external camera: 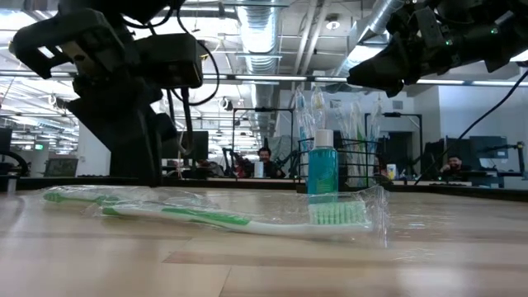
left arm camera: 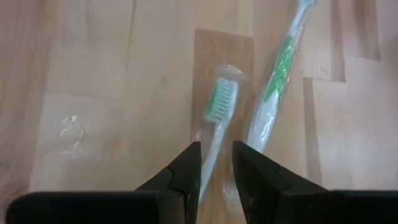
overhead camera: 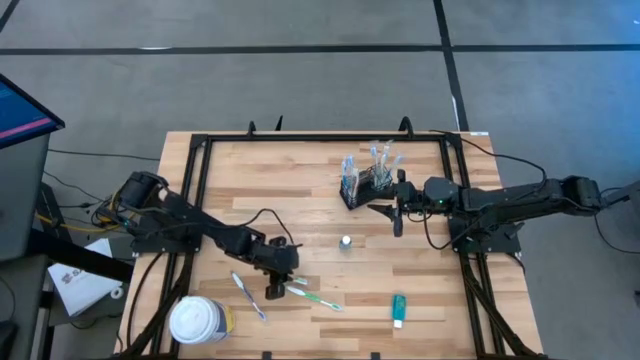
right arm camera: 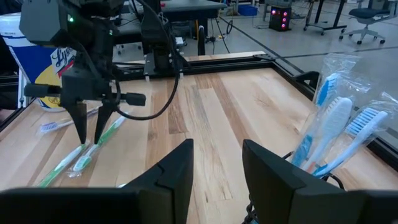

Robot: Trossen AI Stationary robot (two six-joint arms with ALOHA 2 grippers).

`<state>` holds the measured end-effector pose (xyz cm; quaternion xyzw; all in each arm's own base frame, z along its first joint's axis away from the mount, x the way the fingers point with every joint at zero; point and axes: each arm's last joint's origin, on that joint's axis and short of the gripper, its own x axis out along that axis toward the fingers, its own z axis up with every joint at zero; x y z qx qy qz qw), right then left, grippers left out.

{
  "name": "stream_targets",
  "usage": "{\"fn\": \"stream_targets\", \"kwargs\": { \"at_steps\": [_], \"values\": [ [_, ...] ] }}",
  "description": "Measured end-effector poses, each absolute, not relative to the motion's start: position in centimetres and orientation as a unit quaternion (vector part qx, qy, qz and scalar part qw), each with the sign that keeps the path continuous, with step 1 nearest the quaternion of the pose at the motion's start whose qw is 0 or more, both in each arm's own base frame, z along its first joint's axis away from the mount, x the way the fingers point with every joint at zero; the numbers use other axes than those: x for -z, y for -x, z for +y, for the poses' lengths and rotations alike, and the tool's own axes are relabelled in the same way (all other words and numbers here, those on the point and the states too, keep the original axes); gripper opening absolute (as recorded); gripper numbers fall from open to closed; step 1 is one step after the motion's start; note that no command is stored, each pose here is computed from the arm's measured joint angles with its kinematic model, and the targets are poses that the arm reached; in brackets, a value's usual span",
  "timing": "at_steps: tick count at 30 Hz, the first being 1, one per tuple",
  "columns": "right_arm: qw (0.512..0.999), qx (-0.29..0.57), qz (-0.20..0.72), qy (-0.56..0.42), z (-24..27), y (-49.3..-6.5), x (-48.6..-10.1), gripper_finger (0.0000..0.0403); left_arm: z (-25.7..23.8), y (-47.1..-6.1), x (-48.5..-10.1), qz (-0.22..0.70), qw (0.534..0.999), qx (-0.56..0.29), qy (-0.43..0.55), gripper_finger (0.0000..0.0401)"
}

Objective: Pick & Place toothbrushing station
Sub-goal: Put the green toothbrush into the mesh organizer

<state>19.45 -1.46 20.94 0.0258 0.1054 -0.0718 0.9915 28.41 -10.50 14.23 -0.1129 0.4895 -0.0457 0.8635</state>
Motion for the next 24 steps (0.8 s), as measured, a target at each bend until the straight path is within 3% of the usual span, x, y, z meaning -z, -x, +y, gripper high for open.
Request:
{"fn": "stream_targets", "kwargs": {
  "at_steps": [24],
  "values": [
    [0.991, 0.072, 0.108, -0.026, -1.45, -19.44, -20.89, 0.0127, -10.44, -28.26, -13.75, 0.490, 0.867, 0.049, 0.070, 0.0085]
  ]
}}
